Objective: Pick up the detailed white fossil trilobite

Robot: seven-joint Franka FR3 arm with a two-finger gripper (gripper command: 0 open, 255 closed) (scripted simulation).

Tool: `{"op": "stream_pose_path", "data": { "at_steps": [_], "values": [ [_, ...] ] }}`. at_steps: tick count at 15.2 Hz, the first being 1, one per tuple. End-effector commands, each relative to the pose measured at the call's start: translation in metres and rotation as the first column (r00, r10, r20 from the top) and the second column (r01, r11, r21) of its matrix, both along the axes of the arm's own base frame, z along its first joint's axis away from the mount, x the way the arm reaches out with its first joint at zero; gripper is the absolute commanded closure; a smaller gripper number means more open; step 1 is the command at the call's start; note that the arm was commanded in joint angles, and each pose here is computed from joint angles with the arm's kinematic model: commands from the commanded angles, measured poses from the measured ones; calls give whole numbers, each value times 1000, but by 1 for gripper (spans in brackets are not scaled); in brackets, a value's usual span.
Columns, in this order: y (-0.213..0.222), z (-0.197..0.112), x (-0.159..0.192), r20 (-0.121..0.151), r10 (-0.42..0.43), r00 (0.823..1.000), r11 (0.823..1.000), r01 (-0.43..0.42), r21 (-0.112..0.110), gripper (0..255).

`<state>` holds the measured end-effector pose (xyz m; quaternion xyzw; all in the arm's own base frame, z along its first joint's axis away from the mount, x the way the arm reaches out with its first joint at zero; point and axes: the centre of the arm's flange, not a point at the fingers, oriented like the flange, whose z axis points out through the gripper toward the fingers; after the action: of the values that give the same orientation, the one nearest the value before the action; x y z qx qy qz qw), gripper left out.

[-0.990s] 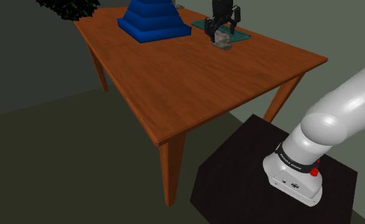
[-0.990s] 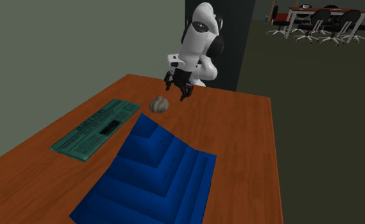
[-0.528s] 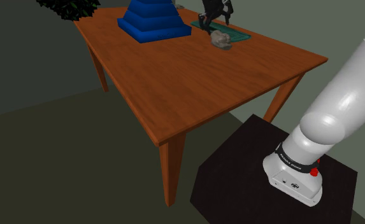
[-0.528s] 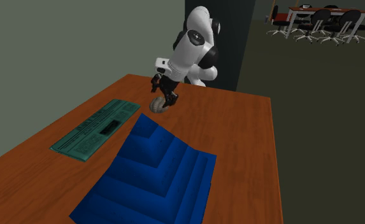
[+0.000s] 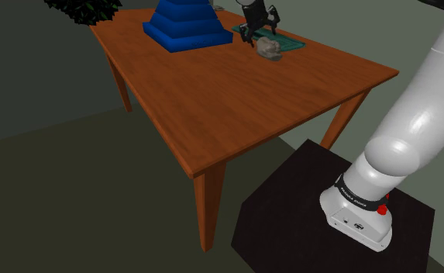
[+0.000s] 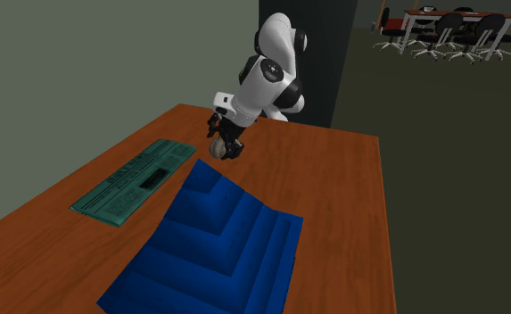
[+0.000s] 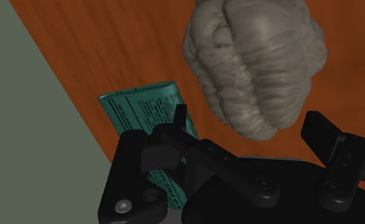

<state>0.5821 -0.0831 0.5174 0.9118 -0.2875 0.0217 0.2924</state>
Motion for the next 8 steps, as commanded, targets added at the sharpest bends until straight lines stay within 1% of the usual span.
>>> {"op": "stream_pose_path", "data": {
  "at_steps": [1, 2, 3, 8],
  "values": [
    [-1, -9, 0, 0, 0, 1000, 1000, 0, 0, 0],
    [-1, -9, 0, 0, 0, 1000, 1000, 0, 0, 0],
    [-1, -9, 0, 0, 0, 1000, 1000, 0, 0, 255],
    [-1, -9, 1, 0, 0, 1000, 1000, 0, 0, 255]
  ]
}}
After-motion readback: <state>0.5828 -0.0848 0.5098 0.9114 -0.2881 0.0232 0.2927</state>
